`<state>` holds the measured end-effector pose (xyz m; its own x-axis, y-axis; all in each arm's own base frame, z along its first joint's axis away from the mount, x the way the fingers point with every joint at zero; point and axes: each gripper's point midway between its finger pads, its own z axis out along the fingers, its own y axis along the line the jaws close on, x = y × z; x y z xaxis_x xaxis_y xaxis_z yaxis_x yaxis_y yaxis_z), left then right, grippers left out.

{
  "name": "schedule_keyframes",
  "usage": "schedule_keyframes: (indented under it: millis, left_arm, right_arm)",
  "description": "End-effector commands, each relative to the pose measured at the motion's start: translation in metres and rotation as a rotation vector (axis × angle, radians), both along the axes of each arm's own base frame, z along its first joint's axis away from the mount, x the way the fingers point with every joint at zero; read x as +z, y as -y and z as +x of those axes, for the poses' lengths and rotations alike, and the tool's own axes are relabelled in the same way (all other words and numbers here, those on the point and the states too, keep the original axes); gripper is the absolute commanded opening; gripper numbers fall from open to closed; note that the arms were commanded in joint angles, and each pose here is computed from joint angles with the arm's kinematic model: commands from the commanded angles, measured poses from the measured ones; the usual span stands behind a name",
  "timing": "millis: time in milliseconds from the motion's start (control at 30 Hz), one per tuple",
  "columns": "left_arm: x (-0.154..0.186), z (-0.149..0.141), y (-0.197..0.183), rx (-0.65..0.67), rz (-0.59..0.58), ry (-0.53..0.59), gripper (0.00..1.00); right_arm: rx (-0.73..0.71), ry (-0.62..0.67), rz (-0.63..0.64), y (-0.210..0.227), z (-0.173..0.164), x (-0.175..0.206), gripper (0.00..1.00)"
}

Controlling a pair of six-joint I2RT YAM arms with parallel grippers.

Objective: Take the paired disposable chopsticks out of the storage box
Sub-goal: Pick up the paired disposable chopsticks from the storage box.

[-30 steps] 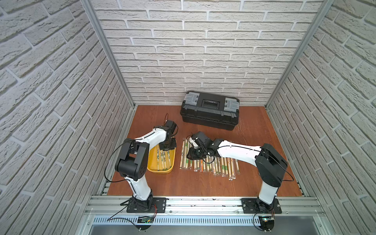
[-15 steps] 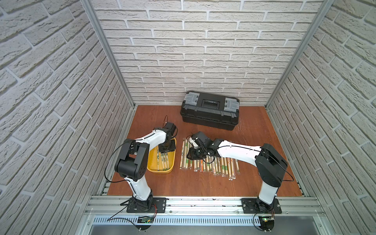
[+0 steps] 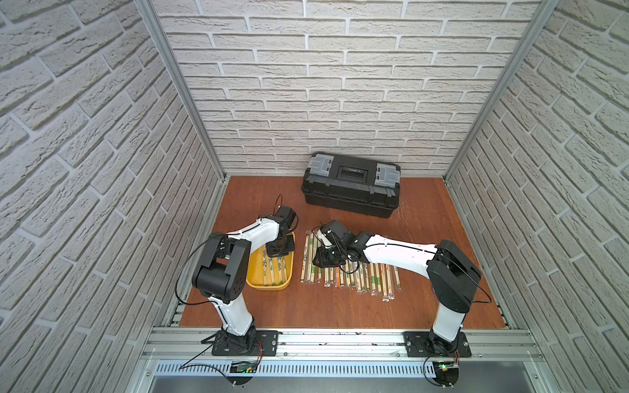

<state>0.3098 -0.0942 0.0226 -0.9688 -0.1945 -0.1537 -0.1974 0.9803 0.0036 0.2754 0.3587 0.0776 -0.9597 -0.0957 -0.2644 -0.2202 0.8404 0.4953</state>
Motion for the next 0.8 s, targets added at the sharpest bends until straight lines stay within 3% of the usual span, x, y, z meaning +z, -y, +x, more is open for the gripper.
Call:
schedule_keyframes:
  millis: [0,233,467,633,767]
  left_arm:
    - [0.000,-0.011,-0.004,0.000,0.013,-0.025,0.00]
    - [0.028,-0.005,-0.009,-0.011,0.030,0.022,0.00]
    - [0.086,0.007,-0.013,-0.036,0.034,0.135,0.00]
    - [0.114,0.017,0.012,-0.119,0.002,0.197,0.00]
    - [0.111,0.021,0.045,-0.188,-0.011,0.191,0.00]
  right_arm:
    - [-0.003,0.018,-0.003,0.004,0.002,0.004,0.34]
    - [-0.001,0.022,0.002,0.004,0.002,0.008,0.34]
    - [-0.002,0.032,0.007,0.003,0.006,0.012,0.34]
    - [-0.018,0.036,0.006,0.009,0.009,0.014,0.34]
    - [-0.043,0.038,0.002,0.021,0.011,0.013,0.34]
